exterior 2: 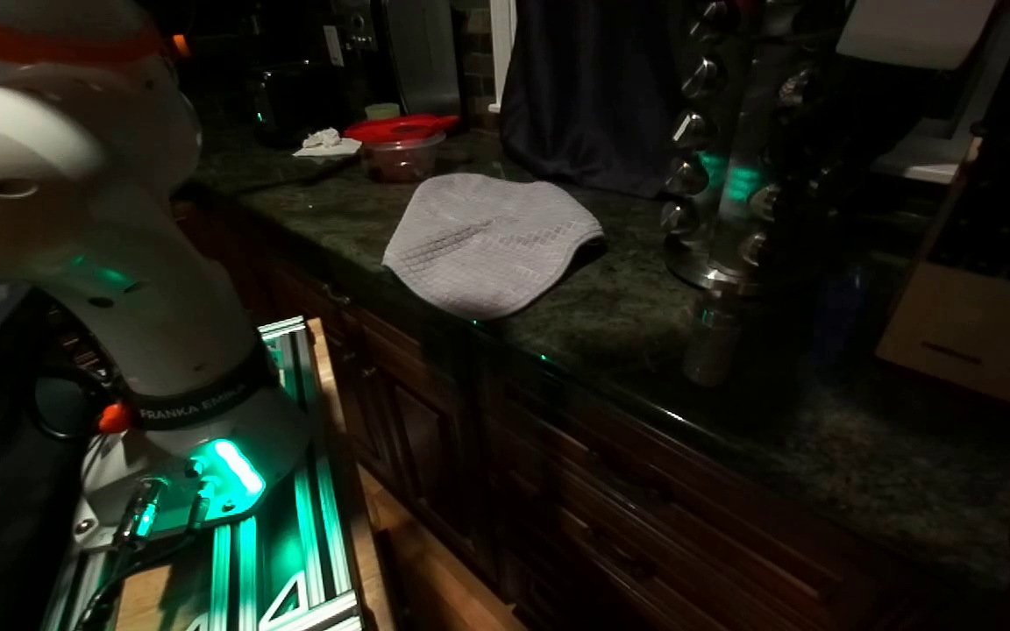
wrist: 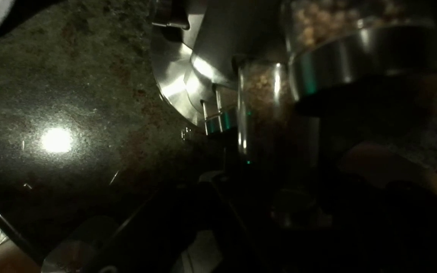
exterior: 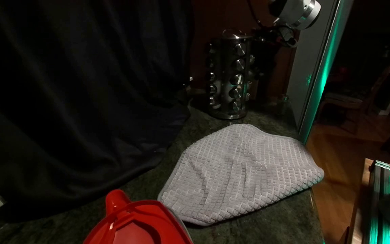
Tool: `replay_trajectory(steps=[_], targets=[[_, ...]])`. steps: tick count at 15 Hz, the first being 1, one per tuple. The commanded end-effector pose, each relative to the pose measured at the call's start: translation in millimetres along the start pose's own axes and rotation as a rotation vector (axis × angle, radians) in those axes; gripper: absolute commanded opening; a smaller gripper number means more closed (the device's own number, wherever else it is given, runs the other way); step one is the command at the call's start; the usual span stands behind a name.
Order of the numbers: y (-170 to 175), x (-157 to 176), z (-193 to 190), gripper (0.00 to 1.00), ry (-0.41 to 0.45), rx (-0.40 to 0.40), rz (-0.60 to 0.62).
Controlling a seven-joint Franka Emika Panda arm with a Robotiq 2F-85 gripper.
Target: Take a jar out of the stand
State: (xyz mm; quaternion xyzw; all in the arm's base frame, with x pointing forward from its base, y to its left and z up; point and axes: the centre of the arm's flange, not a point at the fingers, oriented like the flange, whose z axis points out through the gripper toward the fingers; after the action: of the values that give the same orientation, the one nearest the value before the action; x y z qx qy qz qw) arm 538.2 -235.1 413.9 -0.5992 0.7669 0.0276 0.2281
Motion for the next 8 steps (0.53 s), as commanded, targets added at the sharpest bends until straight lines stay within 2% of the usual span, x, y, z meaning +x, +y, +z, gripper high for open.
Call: replay_trajectory(steps=[1,4,8], targets=[[19.3,-2.1,-14.0,0.23,0.060,0.040,0.021],[26.4,0.4,-20.8,0.23,0.099,0.064,0.030],[40.3,-0.1,-25.4,0.23,0.132,0.058,0.022]])
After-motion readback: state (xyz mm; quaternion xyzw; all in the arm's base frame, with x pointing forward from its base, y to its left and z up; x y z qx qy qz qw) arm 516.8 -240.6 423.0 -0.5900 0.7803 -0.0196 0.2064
